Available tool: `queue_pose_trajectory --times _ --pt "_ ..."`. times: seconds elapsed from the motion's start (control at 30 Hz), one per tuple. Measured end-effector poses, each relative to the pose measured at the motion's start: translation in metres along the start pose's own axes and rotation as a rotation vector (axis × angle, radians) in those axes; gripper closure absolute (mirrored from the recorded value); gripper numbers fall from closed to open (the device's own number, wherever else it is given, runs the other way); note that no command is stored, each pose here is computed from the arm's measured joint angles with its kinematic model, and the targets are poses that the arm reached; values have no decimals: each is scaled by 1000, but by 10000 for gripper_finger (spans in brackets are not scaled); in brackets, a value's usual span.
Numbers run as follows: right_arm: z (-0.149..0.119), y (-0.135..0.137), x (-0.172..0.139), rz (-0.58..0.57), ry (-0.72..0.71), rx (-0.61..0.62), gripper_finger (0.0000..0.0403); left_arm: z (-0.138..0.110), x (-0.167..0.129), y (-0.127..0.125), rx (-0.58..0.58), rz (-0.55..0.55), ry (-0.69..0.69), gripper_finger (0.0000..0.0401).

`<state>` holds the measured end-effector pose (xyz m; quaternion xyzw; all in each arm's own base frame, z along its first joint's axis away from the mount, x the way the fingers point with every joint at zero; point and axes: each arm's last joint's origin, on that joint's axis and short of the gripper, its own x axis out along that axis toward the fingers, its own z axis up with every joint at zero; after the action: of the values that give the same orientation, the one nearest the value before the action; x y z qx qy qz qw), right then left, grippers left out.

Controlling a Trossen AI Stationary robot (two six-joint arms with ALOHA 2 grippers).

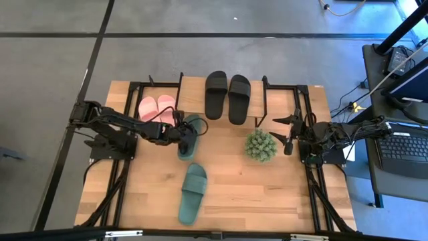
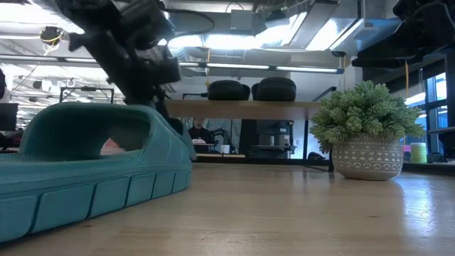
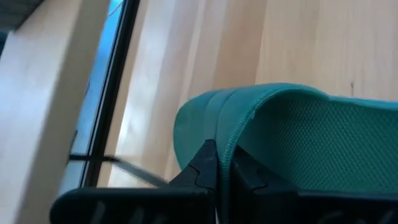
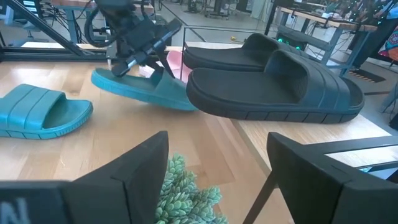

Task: Pick and place slides into the shelf
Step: Put the left green slide under the shelf

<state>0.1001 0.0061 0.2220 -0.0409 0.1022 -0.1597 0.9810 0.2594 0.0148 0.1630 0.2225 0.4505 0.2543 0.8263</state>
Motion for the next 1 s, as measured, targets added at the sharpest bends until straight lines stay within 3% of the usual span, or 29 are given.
queue_pose_trajectory --times 0.33,0.83,1.0 --pt "0 0 0 0 1 -1 130 -2 30 -8 23 26 30 393" --pt "0 0 0 0 2 -1 130 -3 31 -10 6 19 33 316" --pt "0 0 0 0 1 1 130 4 30 -9 -25 -12 18 266"
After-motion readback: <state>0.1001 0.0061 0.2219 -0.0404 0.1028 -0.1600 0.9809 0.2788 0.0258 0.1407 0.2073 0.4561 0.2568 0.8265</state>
